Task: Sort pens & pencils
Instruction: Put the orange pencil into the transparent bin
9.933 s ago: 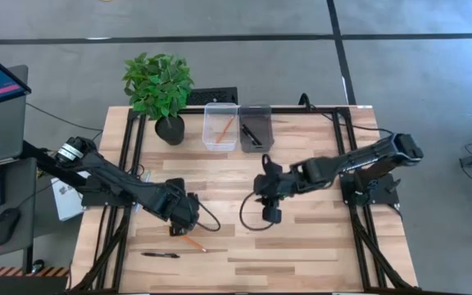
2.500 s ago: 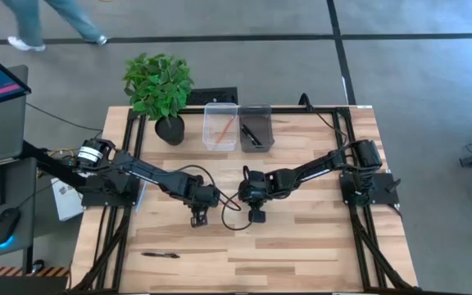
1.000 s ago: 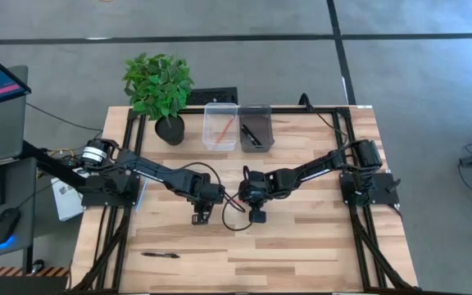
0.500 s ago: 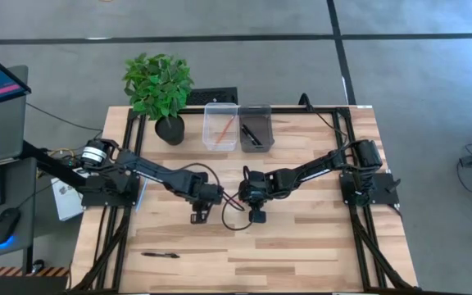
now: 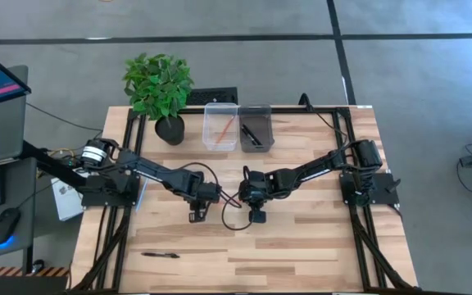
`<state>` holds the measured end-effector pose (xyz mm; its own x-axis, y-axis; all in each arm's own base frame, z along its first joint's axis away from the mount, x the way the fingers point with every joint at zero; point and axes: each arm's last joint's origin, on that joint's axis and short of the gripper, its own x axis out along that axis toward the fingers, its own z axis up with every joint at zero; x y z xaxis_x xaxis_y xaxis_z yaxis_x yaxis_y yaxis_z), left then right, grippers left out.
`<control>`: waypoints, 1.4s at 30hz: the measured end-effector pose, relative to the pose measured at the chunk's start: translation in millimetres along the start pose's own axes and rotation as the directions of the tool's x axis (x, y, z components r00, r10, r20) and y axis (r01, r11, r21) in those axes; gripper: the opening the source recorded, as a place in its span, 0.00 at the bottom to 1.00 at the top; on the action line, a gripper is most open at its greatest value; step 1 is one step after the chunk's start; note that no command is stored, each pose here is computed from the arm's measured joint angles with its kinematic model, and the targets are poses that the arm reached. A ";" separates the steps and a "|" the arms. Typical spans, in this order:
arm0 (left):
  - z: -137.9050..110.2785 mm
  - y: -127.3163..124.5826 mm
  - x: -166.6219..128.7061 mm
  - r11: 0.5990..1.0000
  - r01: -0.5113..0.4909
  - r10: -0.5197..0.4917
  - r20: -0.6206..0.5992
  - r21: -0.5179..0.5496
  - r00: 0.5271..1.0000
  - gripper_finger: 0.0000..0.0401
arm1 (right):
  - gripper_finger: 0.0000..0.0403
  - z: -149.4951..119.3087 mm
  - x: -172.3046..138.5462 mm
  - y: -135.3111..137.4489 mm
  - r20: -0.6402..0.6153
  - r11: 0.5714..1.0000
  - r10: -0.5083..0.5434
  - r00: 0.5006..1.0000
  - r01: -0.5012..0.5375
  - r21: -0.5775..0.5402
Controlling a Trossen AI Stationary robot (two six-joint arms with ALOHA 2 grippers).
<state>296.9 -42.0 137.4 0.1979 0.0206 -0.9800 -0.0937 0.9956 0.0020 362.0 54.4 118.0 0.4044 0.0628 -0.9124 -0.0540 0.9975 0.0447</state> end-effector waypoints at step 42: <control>16.7 9.0 -26.4 0.980 -0.091 0.112 0.115 -0.175 0.987 0.00 | 0.15 -26.4 -123.8 20.1 -0.060 0.958 -0.212 0.975 0.220 0.182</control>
<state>307.0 -32.0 166.6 0.2966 0.1426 -0.9443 -0.2803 0.9582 0.0567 286.8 65.9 221.1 0.3509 -0.1525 -0.9239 0.2031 0.9756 -0.0839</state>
